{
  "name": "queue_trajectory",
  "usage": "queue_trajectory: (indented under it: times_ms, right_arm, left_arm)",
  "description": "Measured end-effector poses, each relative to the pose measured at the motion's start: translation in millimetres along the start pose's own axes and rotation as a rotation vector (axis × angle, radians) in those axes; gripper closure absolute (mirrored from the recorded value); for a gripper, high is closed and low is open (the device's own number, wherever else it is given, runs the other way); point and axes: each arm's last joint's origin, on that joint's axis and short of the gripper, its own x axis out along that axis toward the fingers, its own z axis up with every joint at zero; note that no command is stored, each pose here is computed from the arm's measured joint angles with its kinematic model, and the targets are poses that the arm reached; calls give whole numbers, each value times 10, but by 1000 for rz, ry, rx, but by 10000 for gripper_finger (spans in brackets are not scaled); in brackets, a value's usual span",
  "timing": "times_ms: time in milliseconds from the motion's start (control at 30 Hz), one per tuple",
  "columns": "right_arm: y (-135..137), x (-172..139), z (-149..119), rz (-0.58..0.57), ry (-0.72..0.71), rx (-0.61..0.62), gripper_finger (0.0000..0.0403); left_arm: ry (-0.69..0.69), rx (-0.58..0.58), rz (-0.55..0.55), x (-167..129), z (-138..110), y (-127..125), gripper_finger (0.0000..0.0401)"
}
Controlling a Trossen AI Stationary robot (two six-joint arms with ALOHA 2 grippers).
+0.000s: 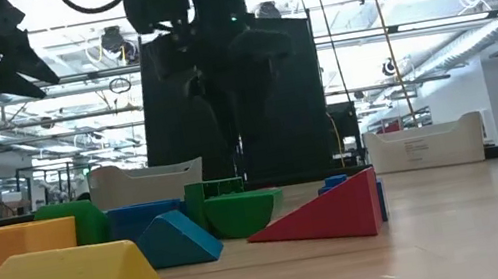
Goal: Sort blocks by size
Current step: Put the rectangular red block into the white bin
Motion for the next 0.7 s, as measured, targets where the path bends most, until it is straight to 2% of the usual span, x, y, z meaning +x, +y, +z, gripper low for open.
queue_trajectory:
  times_ms: [100,333,433,567,700]
  right_arm:
    - [10,-5,7,-2,-3,-104,200]
    - [-1,-5,13,-1,-16,-198,200]
    - [-35,39,-5,31,-31,-197,200]
    - [-61,239,-102,87,34,-159,200]
    - [-62,406,-122,89,45,-156,200]
  left_arm:
    - [0,0,0,0,0,0,120]
    - [0,0,0,0,0,0,120]
    - [0,0,0,0,0,0,120]
    - [0,0,0,0,0,0,120]
    - [0,0,1,0,0,0,120]
